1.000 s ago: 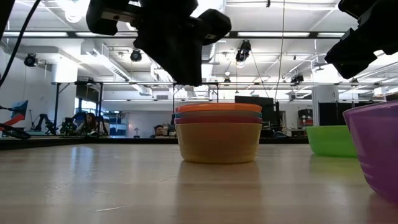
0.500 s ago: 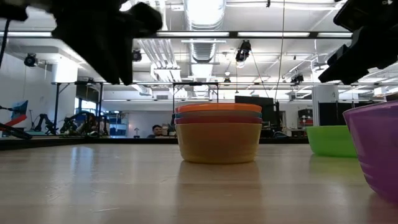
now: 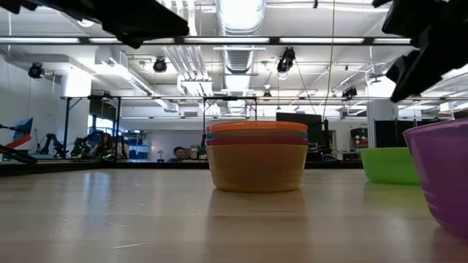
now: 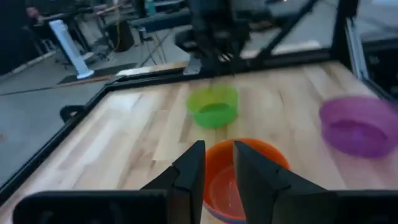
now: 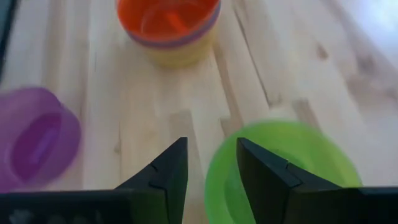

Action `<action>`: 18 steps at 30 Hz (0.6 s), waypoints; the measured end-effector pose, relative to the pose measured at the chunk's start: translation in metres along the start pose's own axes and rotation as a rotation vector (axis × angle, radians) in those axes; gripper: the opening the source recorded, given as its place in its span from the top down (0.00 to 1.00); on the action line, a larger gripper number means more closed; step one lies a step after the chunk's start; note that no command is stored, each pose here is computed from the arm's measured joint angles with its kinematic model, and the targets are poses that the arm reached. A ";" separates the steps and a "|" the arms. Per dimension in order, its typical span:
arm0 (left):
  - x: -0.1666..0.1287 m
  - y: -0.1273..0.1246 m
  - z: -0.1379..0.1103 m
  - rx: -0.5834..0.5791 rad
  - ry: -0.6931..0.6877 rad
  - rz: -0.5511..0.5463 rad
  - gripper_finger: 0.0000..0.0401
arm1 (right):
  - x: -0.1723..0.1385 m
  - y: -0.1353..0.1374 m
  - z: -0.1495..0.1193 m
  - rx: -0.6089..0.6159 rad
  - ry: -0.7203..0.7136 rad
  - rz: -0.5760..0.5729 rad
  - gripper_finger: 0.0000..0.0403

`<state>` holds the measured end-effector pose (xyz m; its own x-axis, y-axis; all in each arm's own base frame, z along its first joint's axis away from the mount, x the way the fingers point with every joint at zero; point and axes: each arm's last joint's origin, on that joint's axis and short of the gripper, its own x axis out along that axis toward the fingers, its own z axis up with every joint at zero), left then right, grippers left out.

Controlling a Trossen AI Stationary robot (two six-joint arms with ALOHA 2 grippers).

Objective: Nest bowls inside each other
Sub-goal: Stack the green bowl on the orange bowl

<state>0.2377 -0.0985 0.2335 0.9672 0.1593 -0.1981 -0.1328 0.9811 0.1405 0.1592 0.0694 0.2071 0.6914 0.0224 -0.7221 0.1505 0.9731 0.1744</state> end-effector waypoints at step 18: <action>-0.013 0.011 -0.007 -0.167 0.037 -0.081 0.83 | 0.086 0.018 -0.002 -0.055 0.448 -0.219 0.67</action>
<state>0.2223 -0.0893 0.2311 0.9678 0.0798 -0.2385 -0.0919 0.9950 -0.0398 0.2202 0.0888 0.1467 0.2743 -0.0993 -0.9565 0.2123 0.9764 -0.0404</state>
